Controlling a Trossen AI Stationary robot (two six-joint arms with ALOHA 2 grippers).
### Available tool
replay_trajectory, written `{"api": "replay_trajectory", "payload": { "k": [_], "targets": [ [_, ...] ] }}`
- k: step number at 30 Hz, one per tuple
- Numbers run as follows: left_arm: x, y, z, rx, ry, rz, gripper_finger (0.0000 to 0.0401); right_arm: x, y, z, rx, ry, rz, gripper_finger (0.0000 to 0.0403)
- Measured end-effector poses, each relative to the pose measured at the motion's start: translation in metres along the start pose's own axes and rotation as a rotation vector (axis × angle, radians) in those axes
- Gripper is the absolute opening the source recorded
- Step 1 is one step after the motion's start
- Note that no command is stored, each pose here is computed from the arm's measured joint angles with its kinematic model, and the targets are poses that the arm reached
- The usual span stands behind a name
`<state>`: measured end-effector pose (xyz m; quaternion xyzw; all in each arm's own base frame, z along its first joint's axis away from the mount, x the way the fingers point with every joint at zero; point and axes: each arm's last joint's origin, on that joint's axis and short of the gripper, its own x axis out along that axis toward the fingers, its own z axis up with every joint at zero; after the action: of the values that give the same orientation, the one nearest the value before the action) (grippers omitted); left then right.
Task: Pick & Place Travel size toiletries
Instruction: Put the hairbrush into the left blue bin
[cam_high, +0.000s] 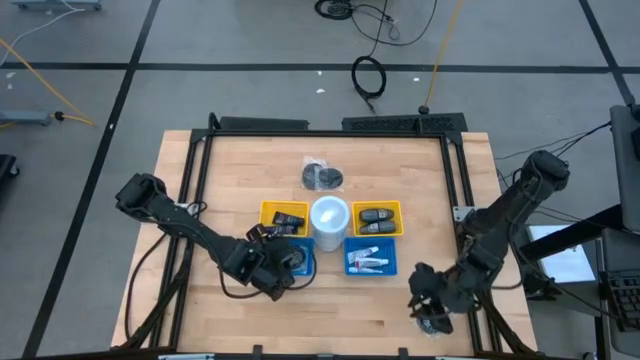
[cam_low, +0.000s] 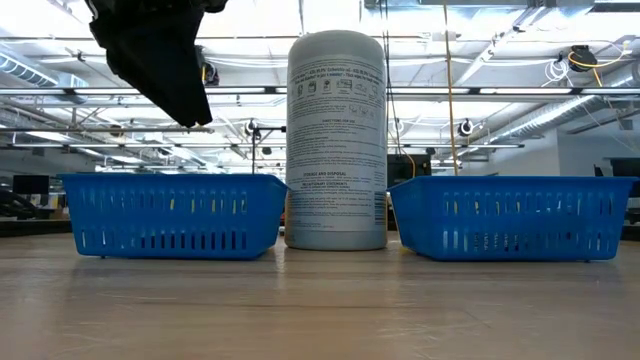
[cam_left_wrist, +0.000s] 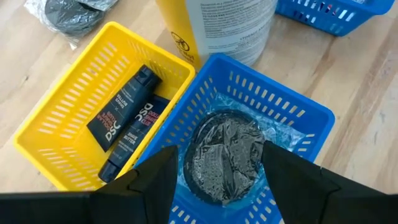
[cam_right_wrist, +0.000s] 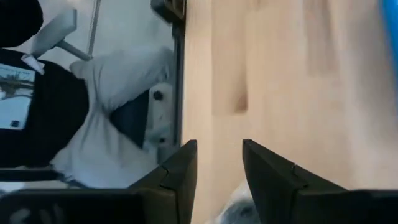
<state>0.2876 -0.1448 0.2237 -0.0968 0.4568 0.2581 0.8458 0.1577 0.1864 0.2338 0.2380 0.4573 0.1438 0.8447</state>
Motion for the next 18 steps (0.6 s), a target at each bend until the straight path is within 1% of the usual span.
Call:
{"api": "replay_trajectory", "payload": {
  "k": [8,13,18],
  "targets": [
    [0.000,0.000,0.000,-0.003,-0.001,-0.003,0.0232,0.015,0.012,-0.028,0.200,0.095,-0.022,0.0154],
    [0.000,0.000,0.000,-0.007,-0.003,-0.005,0.0232,0.023,0.014,-0.039,0.301,0.148,-0.046,0.0178],
    [0.000,-0.004,0.003,-0.003,-0.024,-0.035,0.0232,0.029,0.014,-0.045,0.291,0.165,-0.073,0.0193]
  ]
}}
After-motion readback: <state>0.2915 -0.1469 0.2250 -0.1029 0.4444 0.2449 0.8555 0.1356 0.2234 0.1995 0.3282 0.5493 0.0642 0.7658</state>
